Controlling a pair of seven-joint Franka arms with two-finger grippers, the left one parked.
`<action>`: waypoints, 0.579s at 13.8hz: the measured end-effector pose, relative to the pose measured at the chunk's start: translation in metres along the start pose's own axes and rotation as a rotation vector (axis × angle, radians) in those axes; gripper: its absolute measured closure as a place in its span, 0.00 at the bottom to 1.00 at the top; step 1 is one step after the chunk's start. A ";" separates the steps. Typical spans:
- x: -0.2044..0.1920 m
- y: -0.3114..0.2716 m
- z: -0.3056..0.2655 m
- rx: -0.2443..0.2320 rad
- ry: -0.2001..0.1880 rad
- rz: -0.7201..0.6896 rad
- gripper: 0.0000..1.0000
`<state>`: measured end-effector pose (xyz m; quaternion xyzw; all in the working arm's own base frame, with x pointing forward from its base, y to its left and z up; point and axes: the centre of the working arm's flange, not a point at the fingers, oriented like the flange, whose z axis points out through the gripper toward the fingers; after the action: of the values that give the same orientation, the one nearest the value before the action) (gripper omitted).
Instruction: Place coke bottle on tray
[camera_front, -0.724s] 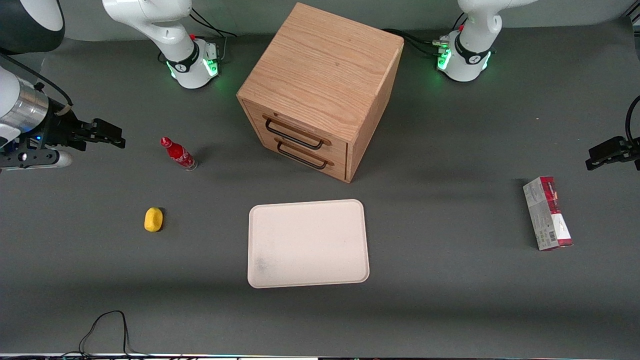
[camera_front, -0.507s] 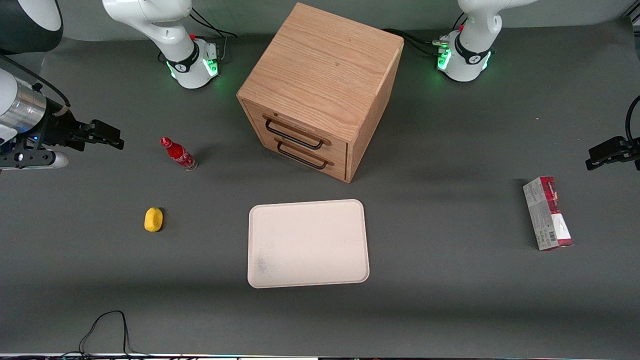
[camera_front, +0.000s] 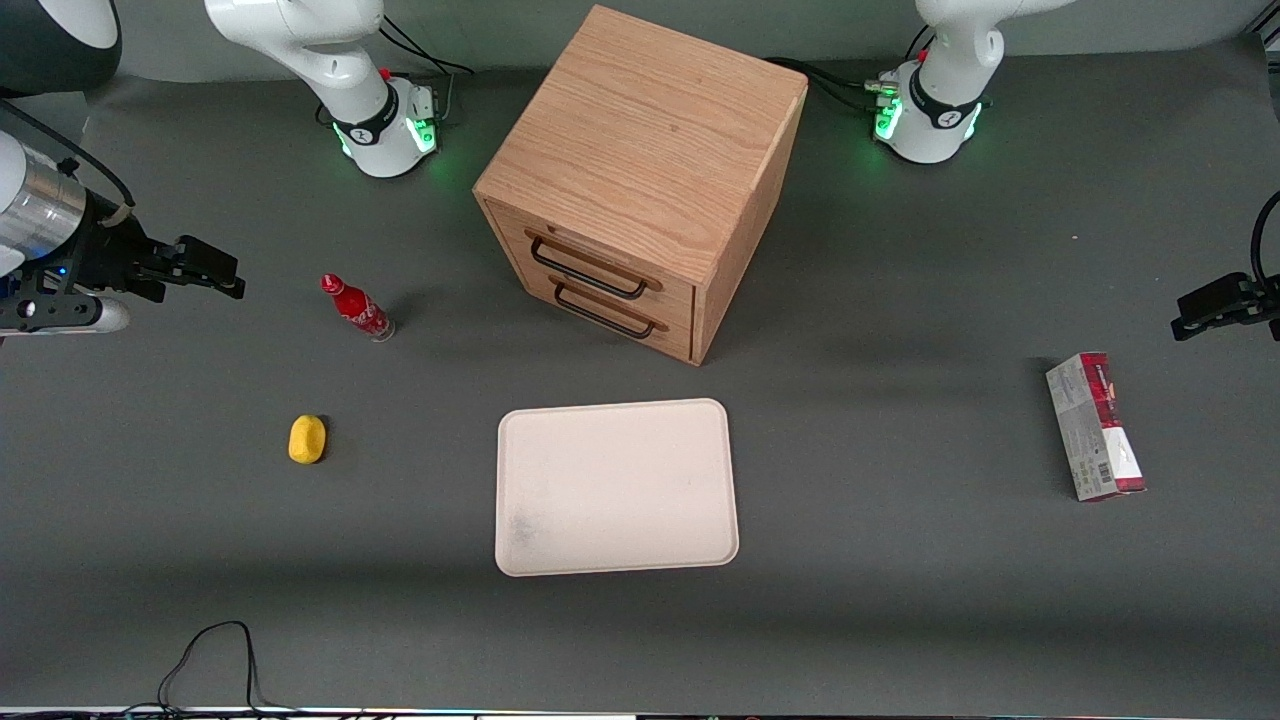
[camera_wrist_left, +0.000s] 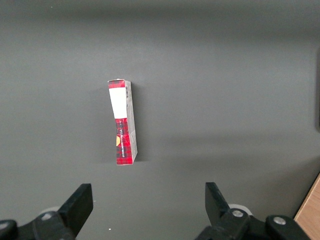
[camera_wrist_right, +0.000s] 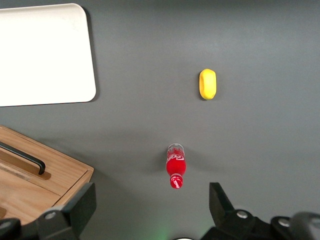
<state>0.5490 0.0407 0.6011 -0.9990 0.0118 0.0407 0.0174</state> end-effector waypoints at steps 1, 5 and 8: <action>0.000 0.000 0.001 0.000 -0.001 0.000 0.00; 0.001 -0.010 0.005 -0.002 -0.011 -0.014 0.00; 0.001 -0.010 0.007 -0.003 -0.026 -0.015 0.00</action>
<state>0.5494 0.0510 0.5939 -0.9984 0.0042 0.0534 0.0162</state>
